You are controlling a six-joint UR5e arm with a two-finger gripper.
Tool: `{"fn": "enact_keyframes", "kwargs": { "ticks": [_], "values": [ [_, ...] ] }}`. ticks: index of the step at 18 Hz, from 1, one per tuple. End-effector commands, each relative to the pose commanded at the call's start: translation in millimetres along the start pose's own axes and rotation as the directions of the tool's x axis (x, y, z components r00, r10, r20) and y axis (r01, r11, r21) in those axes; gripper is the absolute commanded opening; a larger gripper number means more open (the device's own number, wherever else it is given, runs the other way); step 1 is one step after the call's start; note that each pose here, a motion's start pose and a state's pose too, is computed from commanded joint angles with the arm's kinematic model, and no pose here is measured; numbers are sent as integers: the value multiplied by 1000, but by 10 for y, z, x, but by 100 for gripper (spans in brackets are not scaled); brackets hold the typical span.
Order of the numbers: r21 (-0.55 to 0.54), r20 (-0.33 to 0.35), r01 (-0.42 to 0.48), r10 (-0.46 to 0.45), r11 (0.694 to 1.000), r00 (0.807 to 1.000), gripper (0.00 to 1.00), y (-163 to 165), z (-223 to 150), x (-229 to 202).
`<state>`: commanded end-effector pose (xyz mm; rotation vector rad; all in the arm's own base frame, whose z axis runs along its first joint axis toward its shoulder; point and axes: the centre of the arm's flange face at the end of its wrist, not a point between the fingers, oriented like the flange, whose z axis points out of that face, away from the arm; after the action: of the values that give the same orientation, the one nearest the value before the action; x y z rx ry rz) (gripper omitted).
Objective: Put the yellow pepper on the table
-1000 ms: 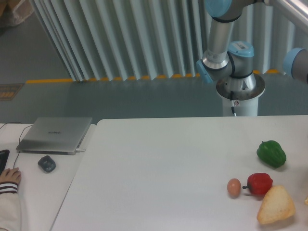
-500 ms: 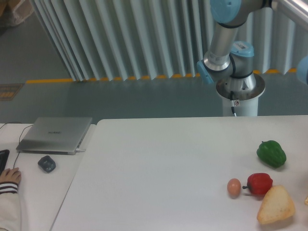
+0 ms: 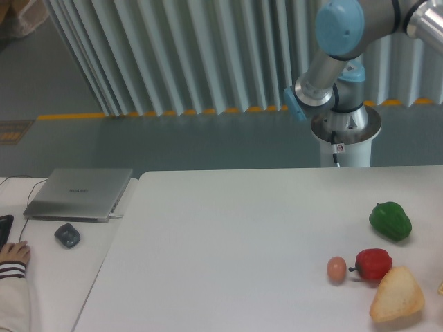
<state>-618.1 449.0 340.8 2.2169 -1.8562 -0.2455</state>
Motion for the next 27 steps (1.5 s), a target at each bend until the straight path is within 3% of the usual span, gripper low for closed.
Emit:
{"fn": "enact_keyframes", "kwargs": {
  "ticks": [27],
  "values": [
    [-34,-4,8,-8,999,1000,99,-115,615,-9]
  ]
}}
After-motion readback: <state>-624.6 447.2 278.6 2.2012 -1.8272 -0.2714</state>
